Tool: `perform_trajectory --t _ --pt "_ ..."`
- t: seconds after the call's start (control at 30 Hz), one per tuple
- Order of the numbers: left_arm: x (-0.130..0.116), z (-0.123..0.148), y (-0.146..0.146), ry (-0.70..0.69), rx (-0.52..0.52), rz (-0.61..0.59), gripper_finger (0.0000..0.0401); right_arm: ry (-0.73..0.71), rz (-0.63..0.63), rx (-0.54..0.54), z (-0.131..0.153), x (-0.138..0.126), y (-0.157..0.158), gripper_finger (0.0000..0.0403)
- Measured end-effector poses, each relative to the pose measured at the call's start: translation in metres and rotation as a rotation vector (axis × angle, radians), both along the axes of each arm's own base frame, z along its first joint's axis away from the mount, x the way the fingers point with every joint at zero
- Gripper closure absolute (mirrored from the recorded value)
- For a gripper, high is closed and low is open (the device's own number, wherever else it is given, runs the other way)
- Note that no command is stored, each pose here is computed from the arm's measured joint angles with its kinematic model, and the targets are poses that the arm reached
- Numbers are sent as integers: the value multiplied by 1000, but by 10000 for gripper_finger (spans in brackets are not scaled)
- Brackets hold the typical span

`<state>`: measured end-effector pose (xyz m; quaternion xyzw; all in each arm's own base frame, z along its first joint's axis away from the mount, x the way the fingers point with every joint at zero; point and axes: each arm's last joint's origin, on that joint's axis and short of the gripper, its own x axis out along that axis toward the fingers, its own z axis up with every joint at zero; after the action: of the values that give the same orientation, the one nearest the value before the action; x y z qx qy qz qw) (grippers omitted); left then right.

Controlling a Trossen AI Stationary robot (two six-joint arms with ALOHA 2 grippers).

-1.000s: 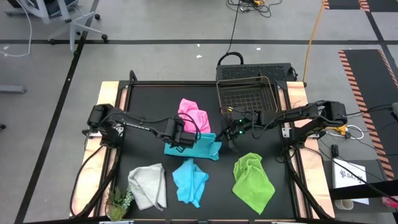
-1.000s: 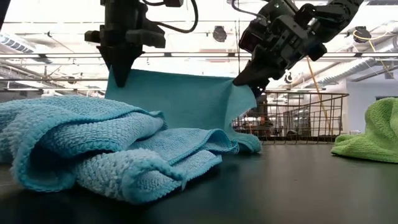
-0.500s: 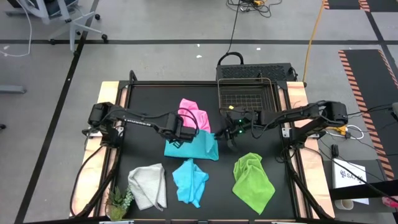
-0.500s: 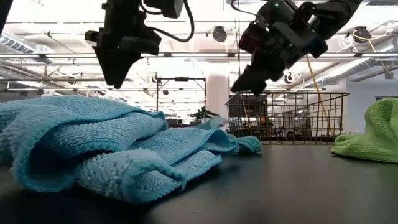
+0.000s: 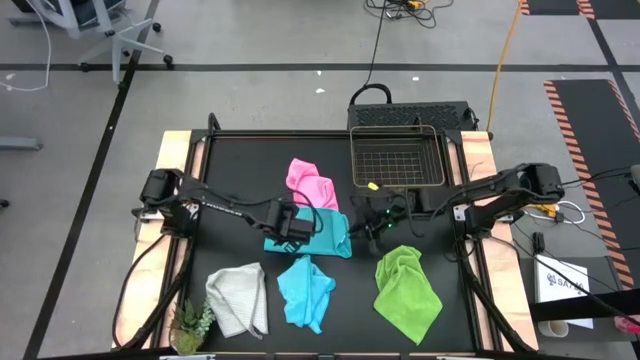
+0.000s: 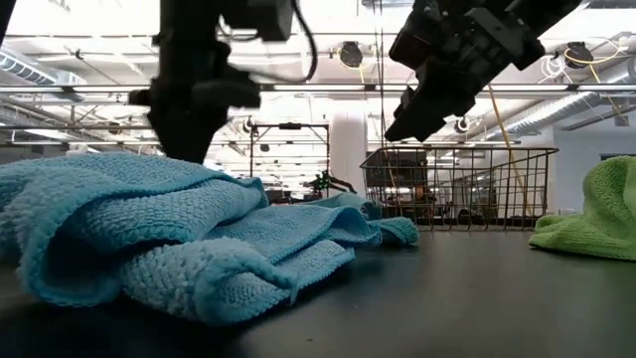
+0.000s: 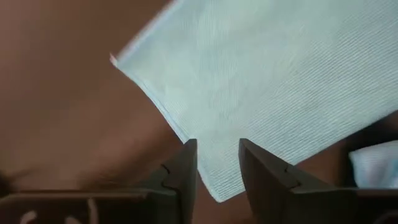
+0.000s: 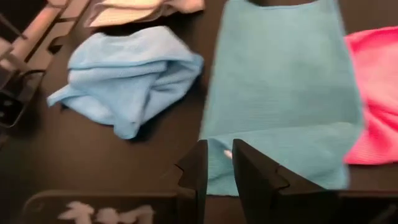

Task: Fold microfiber towels
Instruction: Fold the top blue towel

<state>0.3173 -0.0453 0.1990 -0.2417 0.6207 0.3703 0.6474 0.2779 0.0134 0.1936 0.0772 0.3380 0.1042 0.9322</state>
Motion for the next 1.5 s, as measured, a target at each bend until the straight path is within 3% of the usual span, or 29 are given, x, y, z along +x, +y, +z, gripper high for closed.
perform_trajectory --t 0.27,0.47,0.57,0.73,0.83,1.2,1.5 --pt "-10 -38 -11 -50 -82 46 304 36 -20 5 -8 3 9 349" --pt "-15 -46 -13 -48 -80 83 304 1 -58 42 -4 6 9 396" --pt "-15 -46 -13 -47 -77 83 304 -24 -48 45 12 14 13 400" --pt "-15 -46 -13 -49 -64 77 304 -19 16 -82 55 33 21 402" --pt "-16 -46 -12 -49 -46 75 304 40 55 -154 59 48 25 403" --pt "-16 -46 -11 -51 -10 66 304 258 72 -184 -9 82 25 403" --pt "-15 -46 -10 -63 18 73 304 184 16 -131 -20 97 27 403"
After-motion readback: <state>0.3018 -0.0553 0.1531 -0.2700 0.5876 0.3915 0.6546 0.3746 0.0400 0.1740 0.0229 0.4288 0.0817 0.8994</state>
